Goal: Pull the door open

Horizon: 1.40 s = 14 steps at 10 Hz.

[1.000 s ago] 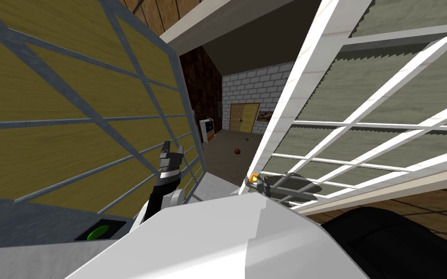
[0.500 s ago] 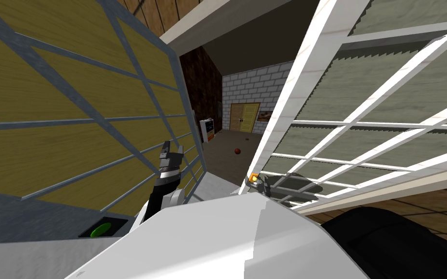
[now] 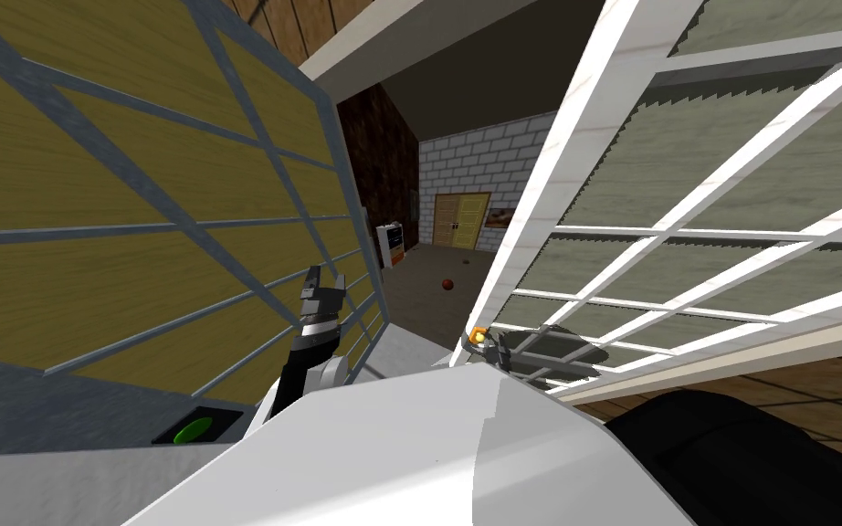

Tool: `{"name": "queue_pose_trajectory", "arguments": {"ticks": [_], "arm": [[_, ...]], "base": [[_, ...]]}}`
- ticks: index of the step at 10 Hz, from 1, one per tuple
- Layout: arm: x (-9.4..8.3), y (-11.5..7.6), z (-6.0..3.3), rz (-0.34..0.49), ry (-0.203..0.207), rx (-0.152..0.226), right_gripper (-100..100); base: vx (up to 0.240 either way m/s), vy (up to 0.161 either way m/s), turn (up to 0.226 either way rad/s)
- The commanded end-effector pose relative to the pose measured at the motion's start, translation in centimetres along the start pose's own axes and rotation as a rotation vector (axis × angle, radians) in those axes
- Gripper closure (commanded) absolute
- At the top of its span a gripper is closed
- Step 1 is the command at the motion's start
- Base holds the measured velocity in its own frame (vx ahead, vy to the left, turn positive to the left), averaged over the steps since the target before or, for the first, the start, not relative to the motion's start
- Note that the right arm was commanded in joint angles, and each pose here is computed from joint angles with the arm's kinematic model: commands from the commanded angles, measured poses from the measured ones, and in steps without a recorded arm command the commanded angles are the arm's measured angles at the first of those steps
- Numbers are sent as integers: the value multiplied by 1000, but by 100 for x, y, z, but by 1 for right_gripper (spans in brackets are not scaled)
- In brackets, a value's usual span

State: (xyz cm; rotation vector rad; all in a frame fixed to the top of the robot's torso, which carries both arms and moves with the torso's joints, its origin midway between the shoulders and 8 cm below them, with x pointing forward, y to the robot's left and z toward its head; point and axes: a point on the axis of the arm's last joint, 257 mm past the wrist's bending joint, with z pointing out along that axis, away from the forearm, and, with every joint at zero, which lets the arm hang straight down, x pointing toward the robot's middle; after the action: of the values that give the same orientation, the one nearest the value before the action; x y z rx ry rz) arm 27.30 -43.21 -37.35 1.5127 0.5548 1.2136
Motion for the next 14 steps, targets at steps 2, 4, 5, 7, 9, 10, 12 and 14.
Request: {"name": "queue_pose_trajectory", "arguments": {"ticks": [2, 4, 5, 7, 9, 10, 12, 14], "arm": [[175, -153, -17, 27, 20, 25, -100], [180, -152, -18, 79, 18, 24, -100], [180, -152, -18, 79, 18, 24, -100], [186, -152, -20, 132, 15, 23, -100], [186, -152, -20, 132, 15, 23, -100], [186, -152, -20, 132, 15, 23, -100], [190, -152, -23, 186, 12, 22, -100], [190, -152, -23, 186, 12, 22, -100]], "base": [[-4, -2, 17], [-35, 7, 28], [-11, -9, -2], [-24, 8, 26], [-10, 4, 1], [0, 0, 0], [-8, -6, 5], [-28, 1, 30]]}}
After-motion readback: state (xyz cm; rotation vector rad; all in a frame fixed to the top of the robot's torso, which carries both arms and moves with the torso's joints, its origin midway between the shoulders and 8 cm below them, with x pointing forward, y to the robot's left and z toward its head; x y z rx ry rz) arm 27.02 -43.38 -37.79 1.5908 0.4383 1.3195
